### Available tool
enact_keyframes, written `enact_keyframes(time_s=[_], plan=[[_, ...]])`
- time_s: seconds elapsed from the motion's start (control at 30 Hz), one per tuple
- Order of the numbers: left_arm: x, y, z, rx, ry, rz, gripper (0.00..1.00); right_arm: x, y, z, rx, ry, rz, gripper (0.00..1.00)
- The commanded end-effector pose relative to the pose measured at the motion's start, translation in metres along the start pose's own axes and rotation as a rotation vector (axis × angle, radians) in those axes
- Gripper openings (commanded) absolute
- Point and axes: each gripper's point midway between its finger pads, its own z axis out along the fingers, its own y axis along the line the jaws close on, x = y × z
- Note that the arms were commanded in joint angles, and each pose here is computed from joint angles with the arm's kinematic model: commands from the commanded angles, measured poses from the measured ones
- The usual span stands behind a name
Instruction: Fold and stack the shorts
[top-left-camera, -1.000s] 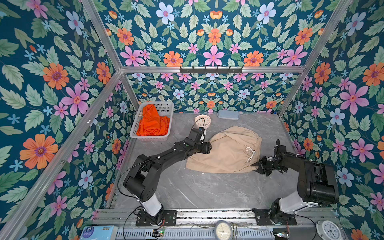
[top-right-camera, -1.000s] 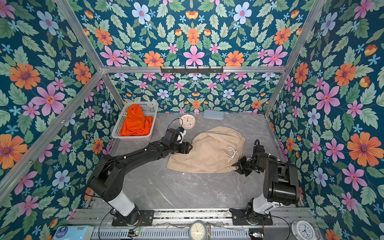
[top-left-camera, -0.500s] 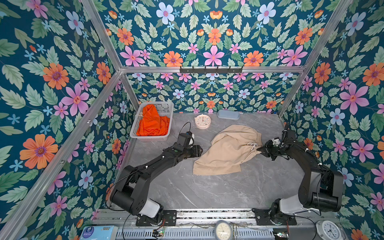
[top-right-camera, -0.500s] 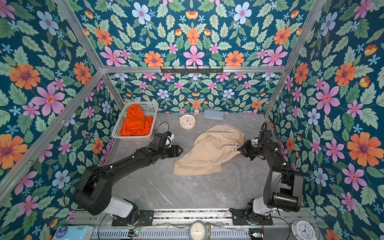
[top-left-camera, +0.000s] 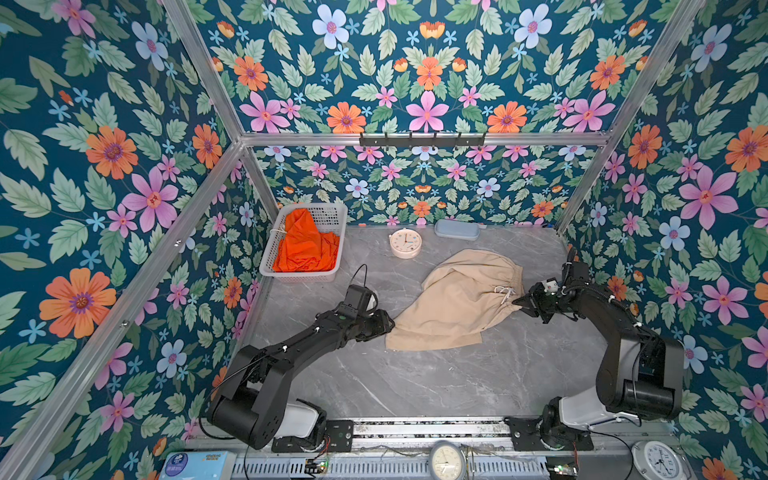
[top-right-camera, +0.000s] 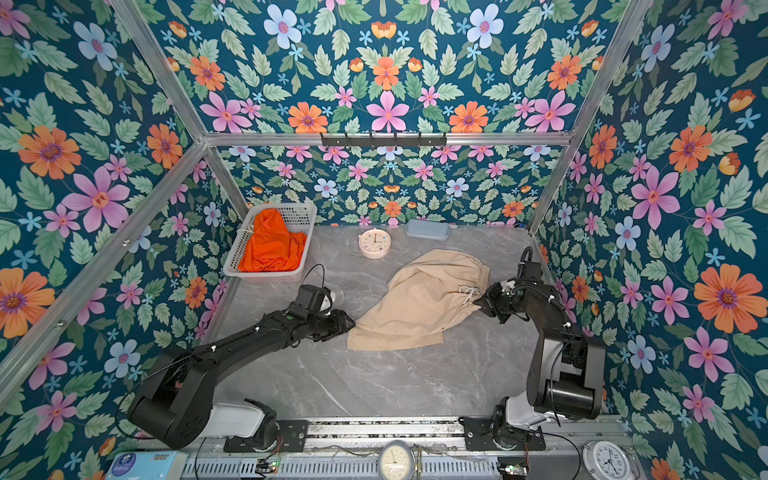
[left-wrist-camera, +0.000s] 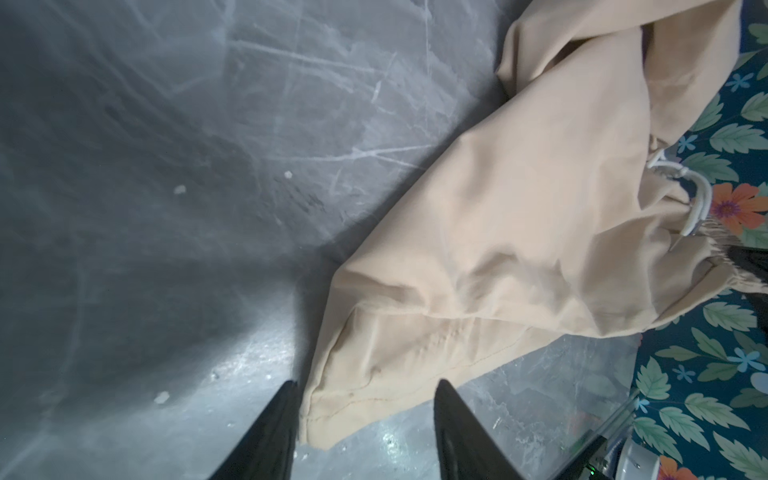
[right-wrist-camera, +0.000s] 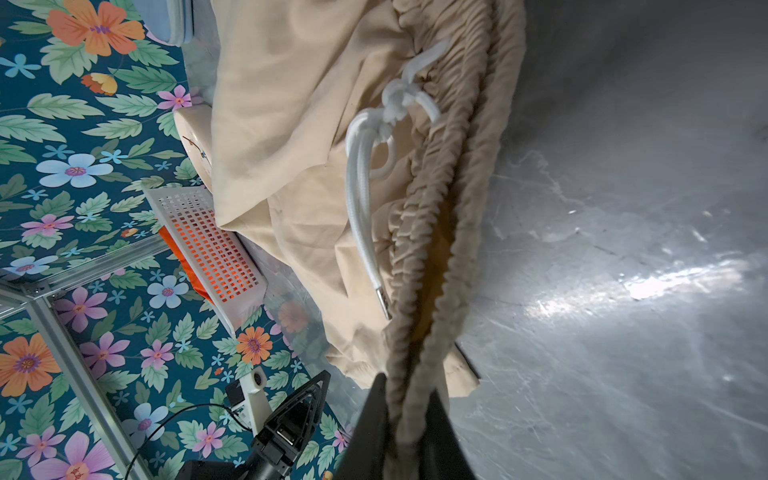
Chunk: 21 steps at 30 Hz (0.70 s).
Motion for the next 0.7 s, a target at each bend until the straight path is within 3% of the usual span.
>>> enact_keyframes(time_s=[0.0, 0.37, 0.67], plan=[[0.003, -0.002, 0.004, 0.028, 0.017, 0.049, 0.53, 0.001, 0.006, 0.001, -0.040, 0.003, -0.024, 0.14], [0.012, 0.013, 0.021, 0.029, 0.043, 0.148, 0.55, 0.003, 0.008, 0.003, -0.072, 0.010, -0.030, 0.14], [0.023, 0.010, 0.035, 0.095, 0.108, 0.168, 0.47, 0.006, 0.009, 0.001, -0.080, 0.009, -0.028, 0.14]])
